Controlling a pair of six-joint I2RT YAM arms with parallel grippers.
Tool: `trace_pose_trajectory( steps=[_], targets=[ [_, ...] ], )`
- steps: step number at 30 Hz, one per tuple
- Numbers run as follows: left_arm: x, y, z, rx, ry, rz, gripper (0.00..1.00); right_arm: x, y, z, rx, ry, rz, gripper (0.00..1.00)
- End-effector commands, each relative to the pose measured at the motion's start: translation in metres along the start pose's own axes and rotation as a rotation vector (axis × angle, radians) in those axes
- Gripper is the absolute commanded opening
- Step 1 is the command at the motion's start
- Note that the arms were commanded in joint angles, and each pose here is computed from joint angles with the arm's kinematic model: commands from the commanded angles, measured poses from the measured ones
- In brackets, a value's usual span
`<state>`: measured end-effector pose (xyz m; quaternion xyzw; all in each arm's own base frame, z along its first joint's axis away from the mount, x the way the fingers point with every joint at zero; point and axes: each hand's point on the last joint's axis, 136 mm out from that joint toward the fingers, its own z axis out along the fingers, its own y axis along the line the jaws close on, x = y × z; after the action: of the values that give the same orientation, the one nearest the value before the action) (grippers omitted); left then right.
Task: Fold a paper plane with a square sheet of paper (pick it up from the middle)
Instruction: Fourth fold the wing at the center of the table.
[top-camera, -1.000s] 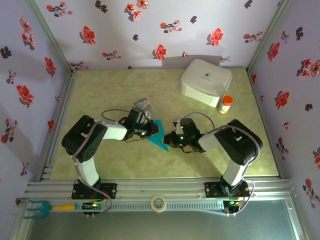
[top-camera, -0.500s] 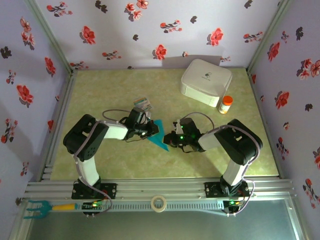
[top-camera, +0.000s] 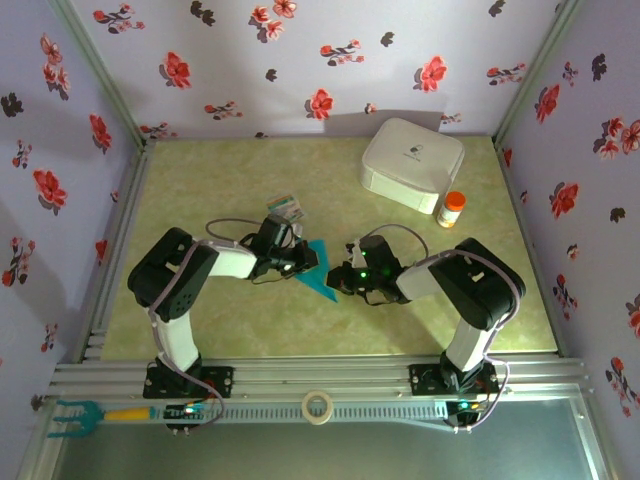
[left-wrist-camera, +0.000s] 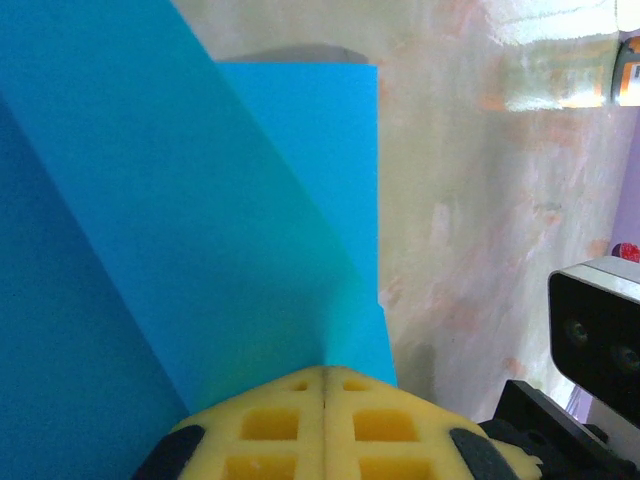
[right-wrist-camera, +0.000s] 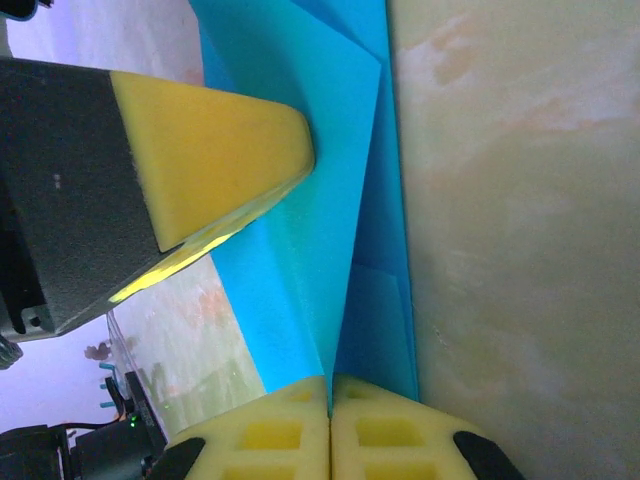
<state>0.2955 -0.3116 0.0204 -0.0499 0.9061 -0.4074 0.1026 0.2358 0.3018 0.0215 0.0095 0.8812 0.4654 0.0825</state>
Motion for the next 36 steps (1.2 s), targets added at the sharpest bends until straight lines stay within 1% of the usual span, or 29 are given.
trace_pose_trajectory(
  steps=[1, 7, 11, 20, 25, 30, 36],
  targets=[
    [0.007, 0.016, 0.006, -0.055, 0.032, 0.000, 0.01, 0.005, -0.022, 0.004, 0.083, 0.018, 0.038, 0.11],
    [0.008, 0.017, 0.007, -0.056, 0.036, -0.004, 0.01, 0.010, -0.018, -0.003, 0.098, 0.041, 0.017, 0.22],
    [0.007, 0.016, 0.007, -0.051, 0.034, -0.003, 0.01, 0.015, -0.020, -0.009, 0.132, 0.052, 0.000, 0.25],
    [0.008, 0.017, 0.007, -0.052, 0.035, -0.007, 0.01, 0.025, -0.022, -0.015, 0.154, 0.085, -0.017, 0.22],
    [0.008, 0.017, 0.007, -0.050, 0.034, -0.004, 0.01, 0.029, -0.025, -0.014, 0.166, 0.096, -0.010, 0.16],
    [0.008, 0.017, 0.007, -0.049, 0.034, -0.005, 0.01, 0.033, -0.030, -0.015, 0.181, 0.104, 0.001, 0.11],
    [0.008, 0.017, 0.007, -0.050, 0.033, -0.005, 0.01, 0.036, -0.028, -0.017, 0.179, 0.105, 0.004, 0.17]
  ],
)
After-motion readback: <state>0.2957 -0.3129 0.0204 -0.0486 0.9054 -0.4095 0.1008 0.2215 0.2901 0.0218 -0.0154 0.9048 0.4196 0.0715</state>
